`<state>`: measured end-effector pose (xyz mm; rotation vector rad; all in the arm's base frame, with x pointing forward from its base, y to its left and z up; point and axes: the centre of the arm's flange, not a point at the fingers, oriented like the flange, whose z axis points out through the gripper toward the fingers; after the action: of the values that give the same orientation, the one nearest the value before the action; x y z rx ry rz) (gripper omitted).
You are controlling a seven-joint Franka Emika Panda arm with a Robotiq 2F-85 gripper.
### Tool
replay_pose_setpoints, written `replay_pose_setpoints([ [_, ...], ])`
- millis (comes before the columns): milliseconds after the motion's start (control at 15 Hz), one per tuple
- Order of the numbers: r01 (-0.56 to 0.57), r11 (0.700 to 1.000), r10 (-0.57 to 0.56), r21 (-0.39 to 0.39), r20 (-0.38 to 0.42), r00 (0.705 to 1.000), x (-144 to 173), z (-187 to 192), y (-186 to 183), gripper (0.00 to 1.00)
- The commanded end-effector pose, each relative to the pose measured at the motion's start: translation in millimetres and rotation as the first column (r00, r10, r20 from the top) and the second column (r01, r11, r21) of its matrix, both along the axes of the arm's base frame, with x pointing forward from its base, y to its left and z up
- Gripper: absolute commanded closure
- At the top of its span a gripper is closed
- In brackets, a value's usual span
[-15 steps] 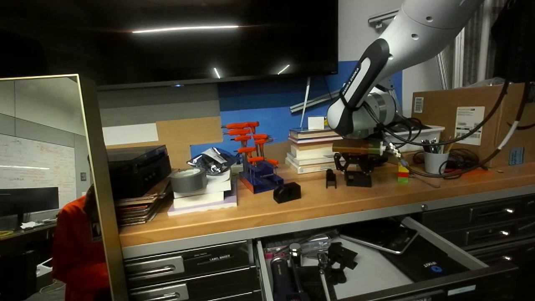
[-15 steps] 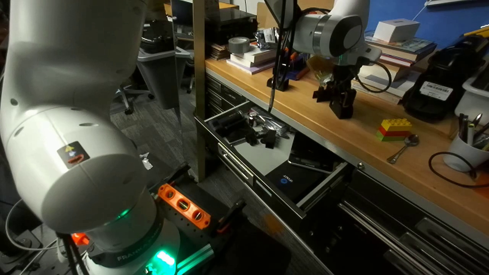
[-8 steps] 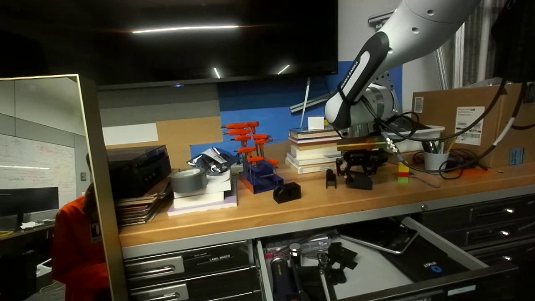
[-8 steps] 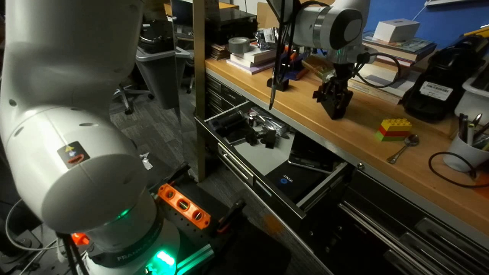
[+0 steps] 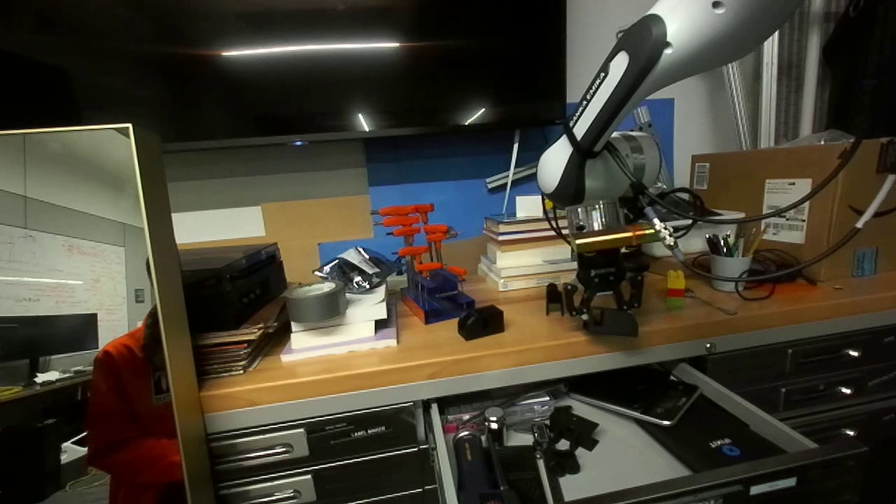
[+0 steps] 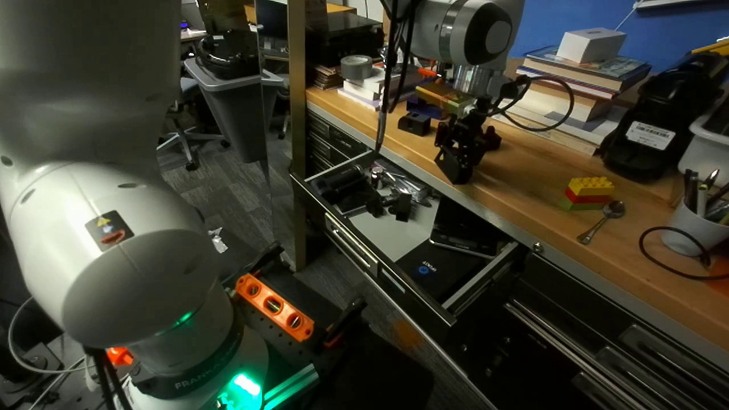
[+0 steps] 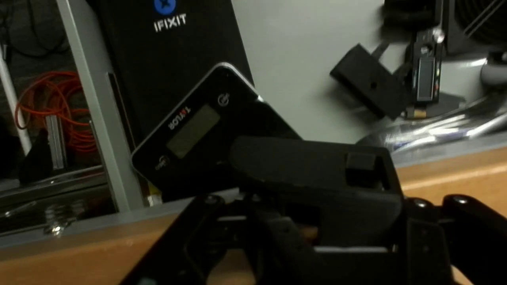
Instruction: Pick up the black objects from the counter and put them in the open drawer and close it
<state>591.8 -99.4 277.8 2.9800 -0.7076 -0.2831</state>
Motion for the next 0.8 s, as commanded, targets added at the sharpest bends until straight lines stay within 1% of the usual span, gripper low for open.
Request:
replay_pose_setpoints([
  [0,-0.067,0.994,0.073,0.084,-0.068,0.995,-43.9,-6.7,24.1,0.77],
  [133,-0.074,0.995,0.080,0.069,-0.085,0.993,-58.6,-20.6,35.2,0.77],
  [467,-0.106,0.994,0.109,0.039,-0.074,0.991,-86.4,-48.3,53.2,0.78],
  [733,-0.140,0.990,0.140,-0.020,-0.005,0.990,-108.0,-64.9,68.0,0.78],
])
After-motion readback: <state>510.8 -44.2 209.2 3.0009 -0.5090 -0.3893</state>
